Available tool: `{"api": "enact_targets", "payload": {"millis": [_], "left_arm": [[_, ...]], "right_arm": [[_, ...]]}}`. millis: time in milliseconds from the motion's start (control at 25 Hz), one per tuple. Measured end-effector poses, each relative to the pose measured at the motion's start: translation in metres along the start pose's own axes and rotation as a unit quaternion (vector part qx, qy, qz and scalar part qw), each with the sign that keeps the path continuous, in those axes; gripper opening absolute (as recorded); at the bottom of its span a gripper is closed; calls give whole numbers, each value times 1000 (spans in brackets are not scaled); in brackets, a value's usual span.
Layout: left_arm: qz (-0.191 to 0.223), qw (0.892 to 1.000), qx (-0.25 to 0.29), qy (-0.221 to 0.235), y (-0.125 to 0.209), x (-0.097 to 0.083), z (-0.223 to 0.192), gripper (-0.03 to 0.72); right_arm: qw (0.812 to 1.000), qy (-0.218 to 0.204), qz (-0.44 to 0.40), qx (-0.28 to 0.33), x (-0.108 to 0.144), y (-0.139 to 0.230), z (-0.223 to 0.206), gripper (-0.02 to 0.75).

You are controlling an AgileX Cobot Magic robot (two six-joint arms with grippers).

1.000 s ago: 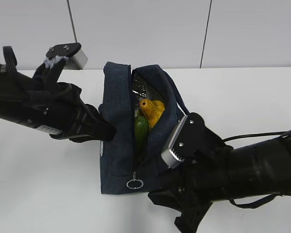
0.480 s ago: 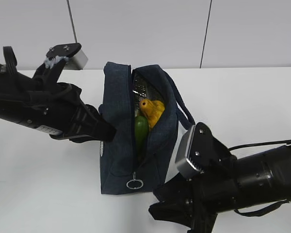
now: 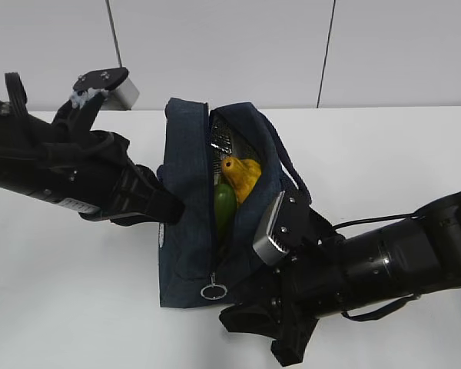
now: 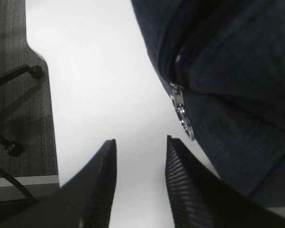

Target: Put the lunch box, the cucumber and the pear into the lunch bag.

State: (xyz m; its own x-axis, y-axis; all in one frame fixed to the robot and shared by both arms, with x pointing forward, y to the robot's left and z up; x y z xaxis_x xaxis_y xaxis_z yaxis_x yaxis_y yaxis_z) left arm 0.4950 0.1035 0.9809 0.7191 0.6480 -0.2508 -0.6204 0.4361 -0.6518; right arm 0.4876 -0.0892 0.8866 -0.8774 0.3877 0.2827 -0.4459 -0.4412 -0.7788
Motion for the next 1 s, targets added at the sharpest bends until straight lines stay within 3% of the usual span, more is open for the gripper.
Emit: {"api": "enact_targets", "payload": {"millis": [520,1000], "left_arm": [[4,1000,-2,2,-1,0,0,4],[5,1000,-2,2,-1,-1,0,3]], "right_arm": [[999,37,9,18,-14,-1,-3,285],[999,41,14,14,-19,-5,-5,285]]}}
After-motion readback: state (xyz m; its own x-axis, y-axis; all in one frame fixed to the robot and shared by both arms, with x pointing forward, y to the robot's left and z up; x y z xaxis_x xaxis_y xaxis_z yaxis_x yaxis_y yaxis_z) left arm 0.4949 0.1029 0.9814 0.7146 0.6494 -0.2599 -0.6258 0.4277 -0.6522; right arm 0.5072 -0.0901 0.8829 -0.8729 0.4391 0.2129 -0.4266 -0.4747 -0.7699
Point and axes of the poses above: a point on each arm's last joint axis where the gripper is mounted, z pointing back along that axis away from the gripper, x along the wrist's bending axis when the last joint is at zero, y = z × x, the point moved 4 cm from there along -z, pointing out along that axis toward the gripper, and after that the axes turned 9 degrees about -z, right-handed, at the moved point
